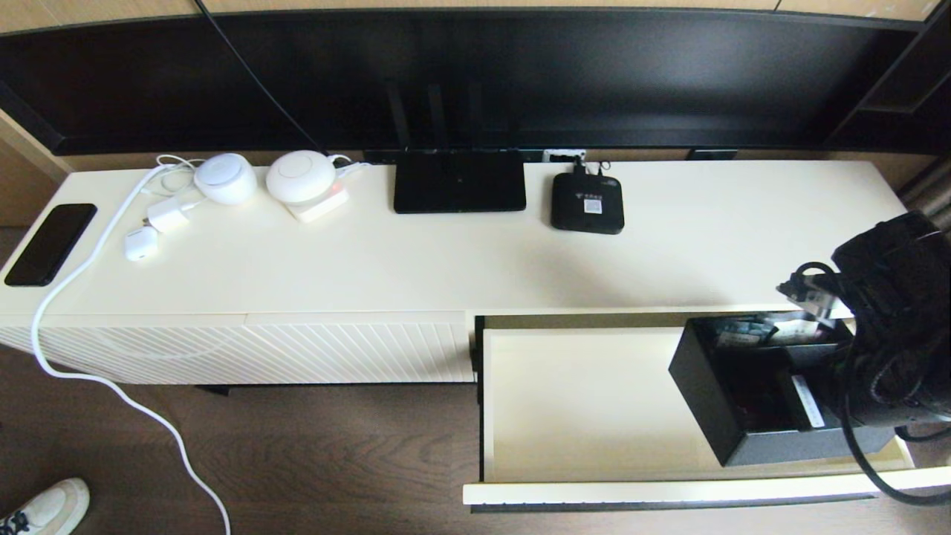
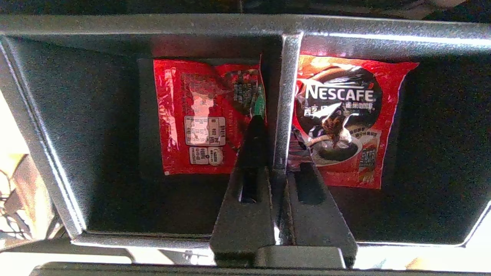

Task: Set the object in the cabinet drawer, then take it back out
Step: Take the storage box out of the drawer and put it on the table

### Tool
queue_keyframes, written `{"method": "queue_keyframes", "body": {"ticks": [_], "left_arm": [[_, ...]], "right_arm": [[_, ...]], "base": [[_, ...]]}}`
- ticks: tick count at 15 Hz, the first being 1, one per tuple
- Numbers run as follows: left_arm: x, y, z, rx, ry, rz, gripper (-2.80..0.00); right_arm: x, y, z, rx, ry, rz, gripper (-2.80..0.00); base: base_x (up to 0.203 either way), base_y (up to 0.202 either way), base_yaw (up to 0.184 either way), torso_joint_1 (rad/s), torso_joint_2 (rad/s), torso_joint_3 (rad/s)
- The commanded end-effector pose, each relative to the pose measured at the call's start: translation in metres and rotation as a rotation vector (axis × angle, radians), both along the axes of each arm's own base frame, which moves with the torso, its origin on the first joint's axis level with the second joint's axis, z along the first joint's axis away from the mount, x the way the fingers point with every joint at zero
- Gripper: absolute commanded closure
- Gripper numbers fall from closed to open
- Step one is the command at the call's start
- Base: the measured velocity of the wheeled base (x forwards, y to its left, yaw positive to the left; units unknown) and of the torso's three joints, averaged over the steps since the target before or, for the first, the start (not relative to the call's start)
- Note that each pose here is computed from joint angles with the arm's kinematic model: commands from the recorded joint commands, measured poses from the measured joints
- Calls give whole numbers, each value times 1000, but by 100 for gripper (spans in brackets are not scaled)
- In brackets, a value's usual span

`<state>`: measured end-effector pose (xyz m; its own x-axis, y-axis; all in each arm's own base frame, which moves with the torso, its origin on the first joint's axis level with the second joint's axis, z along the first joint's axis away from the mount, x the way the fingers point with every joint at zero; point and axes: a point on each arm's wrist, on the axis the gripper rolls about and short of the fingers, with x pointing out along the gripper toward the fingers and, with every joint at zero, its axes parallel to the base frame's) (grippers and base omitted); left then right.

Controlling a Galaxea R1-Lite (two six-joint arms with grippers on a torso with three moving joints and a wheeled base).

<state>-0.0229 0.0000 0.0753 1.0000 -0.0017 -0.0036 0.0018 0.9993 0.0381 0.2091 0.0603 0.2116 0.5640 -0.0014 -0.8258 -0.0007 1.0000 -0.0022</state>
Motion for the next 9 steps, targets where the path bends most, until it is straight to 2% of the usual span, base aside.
{"method": "queue_keyframes", "body": {"ticks": [1,6,9], "left_arm": [[0,0,0,0,1,0,0],[0,0,0,0,1,0,0],[0,0,0,0,1,0,0]], "right_arm": [[-19,-7,22,28,-85,-12,0],[2,-11,52,38,-207,-71,0],[28,-7,55,30,-221,-86,0]], "base": [[0,0,0,0,0,0],[0,0,0,0,0,0],[0,0,0,0,0,0]]}}
